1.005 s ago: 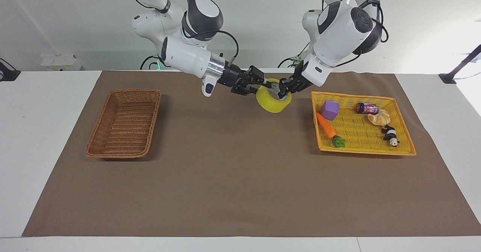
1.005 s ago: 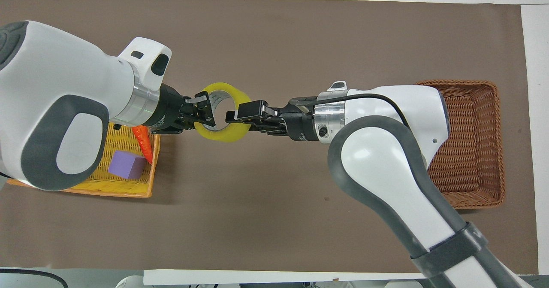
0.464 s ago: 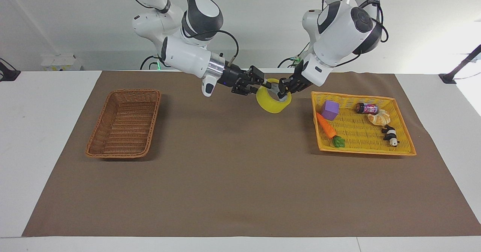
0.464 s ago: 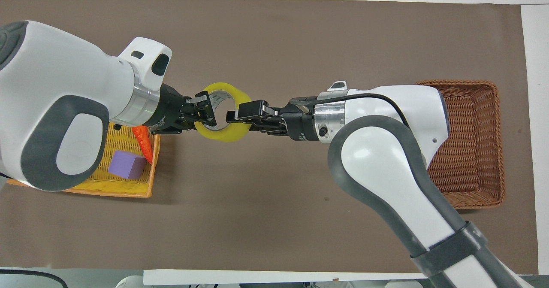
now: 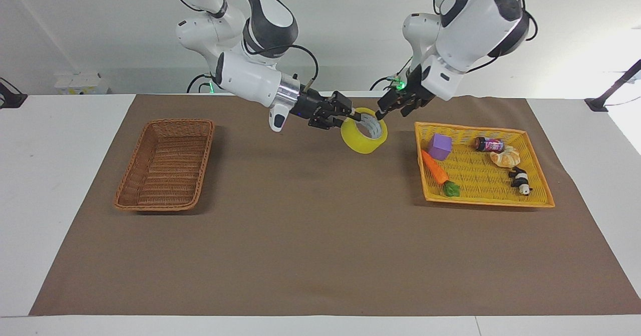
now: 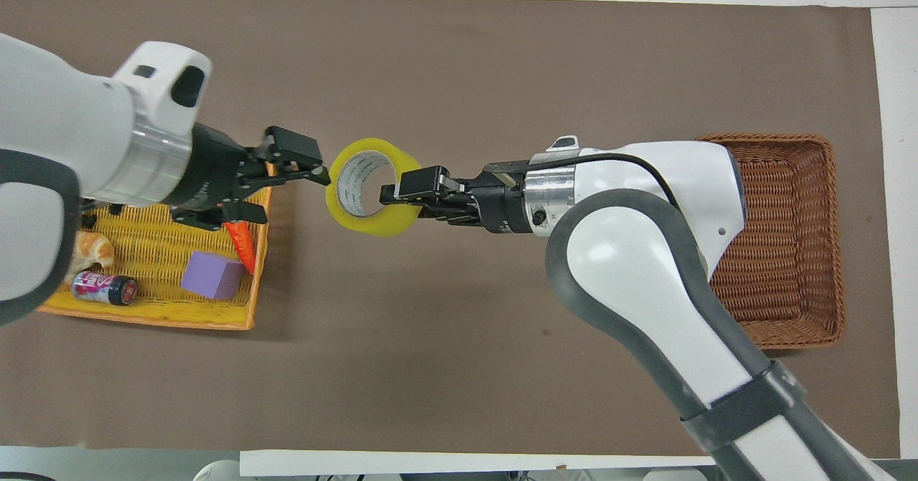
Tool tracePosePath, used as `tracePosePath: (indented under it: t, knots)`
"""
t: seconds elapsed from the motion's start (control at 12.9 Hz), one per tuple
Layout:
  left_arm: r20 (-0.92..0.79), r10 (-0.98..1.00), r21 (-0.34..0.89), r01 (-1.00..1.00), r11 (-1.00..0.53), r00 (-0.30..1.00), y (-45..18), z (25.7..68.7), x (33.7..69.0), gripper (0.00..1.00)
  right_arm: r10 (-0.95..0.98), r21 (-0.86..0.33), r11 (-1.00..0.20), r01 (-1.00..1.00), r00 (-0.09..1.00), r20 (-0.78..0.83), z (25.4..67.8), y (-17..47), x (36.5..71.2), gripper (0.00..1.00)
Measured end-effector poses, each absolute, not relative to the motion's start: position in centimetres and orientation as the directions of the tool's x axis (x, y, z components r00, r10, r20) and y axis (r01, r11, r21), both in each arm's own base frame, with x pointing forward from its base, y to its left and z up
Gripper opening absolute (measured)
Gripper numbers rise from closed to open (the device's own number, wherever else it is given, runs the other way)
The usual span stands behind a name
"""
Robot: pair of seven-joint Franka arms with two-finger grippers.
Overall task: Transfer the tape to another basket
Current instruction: 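Open the left gripper and withdraw it from the tape roll, then carry the tape with the right gripper and lower it into the wicker basket, then open the right gripper to release the tape in the wicker basket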
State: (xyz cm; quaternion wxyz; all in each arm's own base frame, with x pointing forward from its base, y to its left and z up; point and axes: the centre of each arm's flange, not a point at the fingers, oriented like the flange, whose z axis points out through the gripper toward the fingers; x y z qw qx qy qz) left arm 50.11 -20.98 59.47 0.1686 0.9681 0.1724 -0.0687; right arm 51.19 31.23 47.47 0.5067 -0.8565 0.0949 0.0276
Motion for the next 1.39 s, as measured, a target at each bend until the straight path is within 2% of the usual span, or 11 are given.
tracePosePath:
  t: [0.15,0.39,0.54,0.7,0.93,1.08,1.39]
  knots:
    - [-0.145,0.311,0.200,0.336,-0.920,0.939,-13.7,59.7,51.3,1.00,-0.128,-0.866,-0.461,-0.195,0.980,-0.152,47.4,29.6,52.0,0.55]
    - [-0.110,0.184,0.086,0.194,-0.977,0.977,-6.6,58.9,52.0,1.00,-0.095,-0.874,-0.450,-0.183,0.983,-0.157,47.0,23.4,54.1,0.55]
    - [-0.092,0.096,0.035,0.099,-0.994,0.991,-2.6,58.8,52.3,1.00,-0.064,-0.858,-0.484,-0.173,0.985,-0.163,46.4,15.7,55.4,0.55]
    - [-0.089,0.088,0.032,0.091,-0.995,0.992,0.9,58.7,52.3,1.00,-0.051,-0.832,-0.530,-0.163,0.986,-0.161,45.6,6.1,55.5,0.55]
    - [-0.089,0.097,0.034,0.100,-0.994,0.991,2.3,58.7,52.3,1.00,-0.081,-0.773,-0.615,-0.155,0.988,-0.134,44.5,-8.7,53.0,0.55]
    - [-0.089,0.087,0.033,0.090,-0.995,0.992,1.8,58.7,52.3,1.00,-0.080,-0.760,-0.637,-0.128,0.992,-0.100,42.4,-15.9,50.4,0.55]
    - [-0.091,0.076,0.032,0.079,-0.996,0.993,1.1,58.7,52.3,1.00,-0.035,-0.777,-0.622,-0.098,0.995,-0.097,35.7,-21.3,48.5,0.55]
